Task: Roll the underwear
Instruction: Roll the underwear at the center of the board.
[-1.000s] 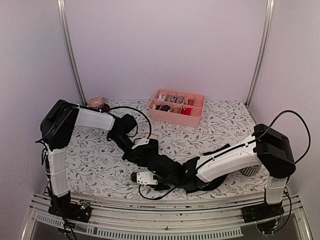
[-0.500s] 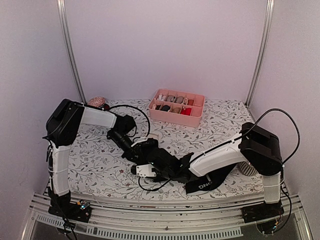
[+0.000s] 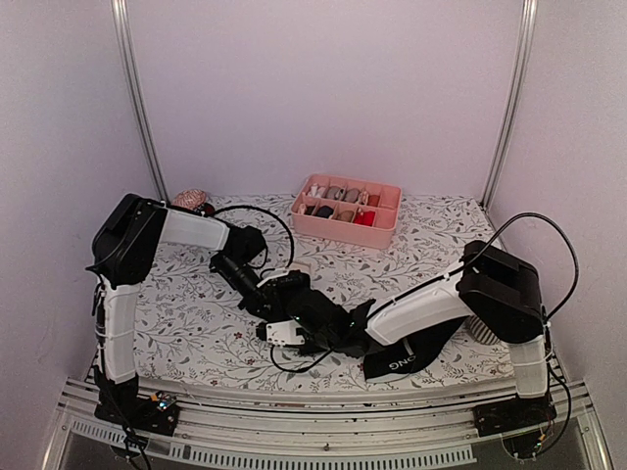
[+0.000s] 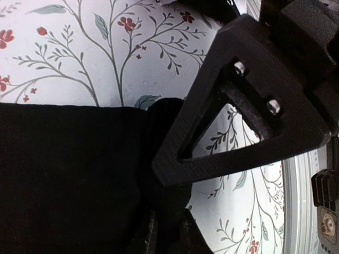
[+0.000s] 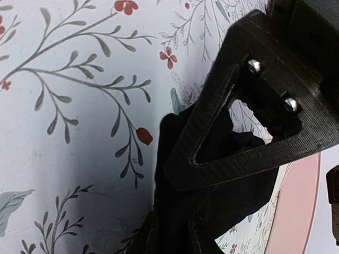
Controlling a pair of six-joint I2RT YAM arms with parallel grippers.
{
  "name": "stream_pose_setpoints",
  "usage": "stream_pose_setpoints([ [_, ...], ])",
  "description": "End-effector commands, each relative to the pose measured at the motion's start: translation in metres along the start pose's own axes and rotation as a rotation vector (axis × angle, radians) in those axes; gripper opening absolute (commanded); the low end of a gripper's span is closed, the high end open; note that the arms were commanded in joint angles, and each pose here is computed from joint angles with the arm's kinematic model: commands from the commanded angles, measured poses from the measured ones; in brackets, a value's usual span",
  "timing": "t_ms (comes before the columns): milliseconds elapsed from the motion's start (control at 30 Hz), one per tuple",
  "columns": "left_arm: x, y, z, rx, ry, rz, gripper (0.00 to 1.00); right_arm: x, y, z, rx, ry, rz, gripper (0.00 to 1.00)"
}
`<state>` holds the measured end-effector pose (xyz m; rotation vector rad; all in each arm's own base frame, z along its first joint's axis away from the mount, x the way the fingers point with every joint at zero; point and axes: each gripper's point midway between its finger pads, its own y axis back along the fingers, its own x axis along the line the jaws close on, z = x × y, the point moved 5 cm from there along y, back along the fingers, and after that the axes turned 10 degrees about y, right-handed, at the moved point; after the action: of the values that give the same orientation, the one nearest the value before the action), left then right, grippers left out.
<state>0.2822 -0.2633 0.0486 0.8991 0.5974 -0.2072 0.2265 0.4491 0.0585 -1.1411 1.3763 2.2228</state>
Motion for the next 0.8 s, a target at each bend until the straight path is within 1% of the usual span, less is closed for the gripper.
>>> stream_pose_setpoints([
  [0, 0.008, -0.007, -0.02, 0.071, 0.047, 0.009, 0.16, 0.004, -0.009, -0.001, -0.001, -0.046, 0.079, 0.13],
  [33, 0.009, -0.006, -0.019, 0.071, 0.04, 0.021, 0.17, 0.005, -0.009, -0.001, -0.002, -0.058, 0.099, 0.09],
  [133, 0.008, -0.003, -0.018, 0.065, 0.023, 0.05, 0.2, 0.007, -0.01, -0.003, 0.009, -0.102, 0.149, 0.04],
  [167, 0.008, -0.001, -0.017, 0.063, 0.02, 0.06, 0.23, 0.008, -0.01, -0.003, 0.012, -0.118, 0.166, 0.04],
  [200, 0.009, 0.001, -0.016, 0.059, 0.011, 0.077, 0.28, 0.008, -0.01, -0.004, 0.015, -0.128, 0.18, 0.03],
  [267, 0.007, 0.007, -0.013, 0.047, -0.012, 0.108, 0.4, 0.009, -0.01, -0.006, 0.014, -0.166, 0.214, 0.03],
  [300, 0.005, 0.012, -0.012, 0.033, -0.025, 0.126, 0.49, 0.009, -0.01, -0.006, 0.014, -0.178, 0.227, 0.03],
  [333, 0.004, 0.018, -0.011, 0.016, -0.034, 0.144, 0.62, 0.009, -0.009, -0.007, 0.014, -0.197, 0.243, 0.03],
  [400, 0.003, 0.029, -0.008, -0.013, -0.059, 0.182, 0.75, 0.008, -0.007, -0.007, 0.011, -0.227, 0.269, 0.03],
  [467, 0.002, 0.04, -0.007, -0.047, -0.076, 0.226, 0.92, 0.006, -0.005, -0.009, 0.013, -0.254, 0.296, 0.03],
  [500, -0.001, 0.049, -0.004, -0.071, -0.096, 0.254, 0.97, 0.006, -0.004, -0.009, 0.014, -0.271, 0.313, 0.03],
  [567, -0.005, 0.064, 0.0, -0.126, -0.146, 0.309, 0.98, 0.004, -0.002, -0.008, 0.004, -0.3, 0.352, 0.03],
  [633, -0.008, 0.074, 0.003, -0.177, -0.226, 0.382, 0.98, 0.003, 0.0, -0.008, 0.0, -0.329, 0.394, 0.03],
  [767, -0.024, 0.083, 0.001, -0.269, -0.382, 0.514, 0.98, -0.002, 0.005, -0.008, -0.018, -0.403, 0.476, 0.03],
])
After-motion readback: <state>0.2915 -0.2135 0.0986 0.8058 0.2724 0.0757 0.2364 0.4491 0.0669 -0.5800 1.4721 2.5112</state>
